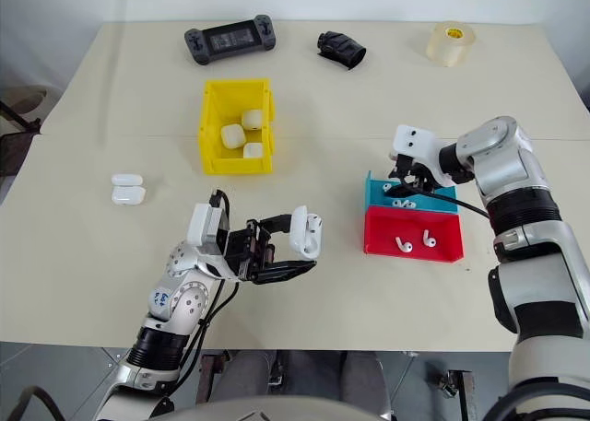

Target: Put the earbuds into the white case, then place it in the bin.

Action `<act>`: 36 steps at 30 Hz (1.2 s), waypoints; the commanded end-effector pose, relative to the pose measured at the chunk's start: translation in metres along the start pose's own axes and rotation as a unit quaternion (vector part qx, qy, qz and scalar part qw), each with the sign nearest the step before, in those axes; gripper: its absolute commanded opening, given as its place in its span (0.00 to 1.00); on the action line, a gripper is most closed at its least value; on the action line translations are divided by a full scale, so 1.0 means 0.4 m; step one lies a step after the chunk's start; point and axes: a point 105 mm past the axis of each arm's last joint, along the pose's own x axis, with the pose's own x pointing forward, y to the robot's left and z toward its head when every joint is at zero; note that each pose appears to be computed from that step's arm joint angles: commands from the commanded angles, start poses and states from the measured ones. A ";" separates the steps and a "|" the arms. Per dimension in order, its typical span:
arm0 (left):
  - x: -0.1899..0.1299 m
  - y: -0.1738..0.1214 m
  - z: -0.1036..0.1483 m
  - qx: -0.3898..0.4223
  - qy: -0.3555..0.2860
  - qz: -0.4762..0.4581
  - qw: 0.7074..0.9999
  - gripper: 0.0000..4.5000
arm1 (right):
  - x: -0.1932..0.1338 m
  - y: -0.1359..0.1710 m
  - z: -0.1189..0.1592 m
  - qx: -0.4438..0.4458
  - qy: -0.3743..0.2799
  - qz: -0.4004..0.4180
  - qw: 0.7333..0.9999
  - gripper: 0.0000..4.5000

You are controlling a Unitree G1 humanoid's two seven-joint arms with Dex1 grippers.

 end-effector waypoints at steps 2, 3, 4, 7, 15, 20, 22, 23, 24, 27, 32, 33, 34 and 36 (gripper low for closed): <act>0.013 -0.005 0.028 0.025 -0.014 -0.010 1.000 0.62 | -0.002 0.002 -0.001 -0.002 0.001 0.005 1.000 0.41; 0.013 -0.005 0.028 0.025 -0.014 -0.010 1.000 0.62 | 0.000 0.004 -0.001 -0.002 0.001 0.007 1.000 0.37; 0.013 -0.005 0.028 0.025 -0.014 -0.010 1.000 0.62 | 0.001 0.005 0.000 -0.002 0.000 0.008 1.000 0.28; 0.013 -0.005 0.029 0.025 -0.014 -0.009 1.000 0.62 | 0.006 0.006 0.000 -0.002 -0.001 0.008 1.000 0.11; 0.013 -0.003 0.029 0.024 -0.011 -0.010 1.000 0.62 | -0.008 -0.004 0.020 0.000 -0.030 -0.014 0.999 0.11; 0.013 -0.001 0.030 0.024 -0.012 -0.009 1.000 0.62 | -0.075 -0.014 0.088 0.008 -0.131 -0.047 0.990 0.11; 0.012 -0.001 0.030 0.023 -0.012 -0.010 1.000 0.62 | -0.123 0.009 0.119 0.012 -0.190 -0.044 0.981 0.11; 0.011 0.000 0.030 0.022 -0.012 -0.011 1.000 0.62 | -0.142 0.025 0.129 0.004 -0.214 -0.040 0.976 0.11; 0.011 0.001 0.029 0.022 -0.011 -0.011 1.000 0.62 | -0.157 0.042 0.137 -0.003 -0.235 -0.035 0.971 0.11; 0.011 0.009 0.029 0.021 -0.012 -0.012 1.000 0.62 | -0.200 0.092 0.146 0.024 -0.301 -0.033 0.953 0.11; 0.016 0.034 0.034 0.021 -0.016 -0.008 1.000 0.62 | -0.246 0.183 0.150 0.091 -0.397 -0.027 0.913 0.11; 0.017 0.038 0.034 0.021 -0.017 -0.008 1.000 0.62 | -0.251 0.198 0.155 0.103 -0.413 -0.027 0.905 0.11; 0.019 0.042 0.034 0.022 -0.018 -0.009 1.000 0.62 | -0.255 0.225 0.166 0.124 -0.438 -0.015 0.890 0.11; 0.024 0.049 0.033 0.023 -0.021 -0.013 0.999 0.62 | -0.252 0.266 0.184 0.165 -0.488 -0.022 0.857 0.11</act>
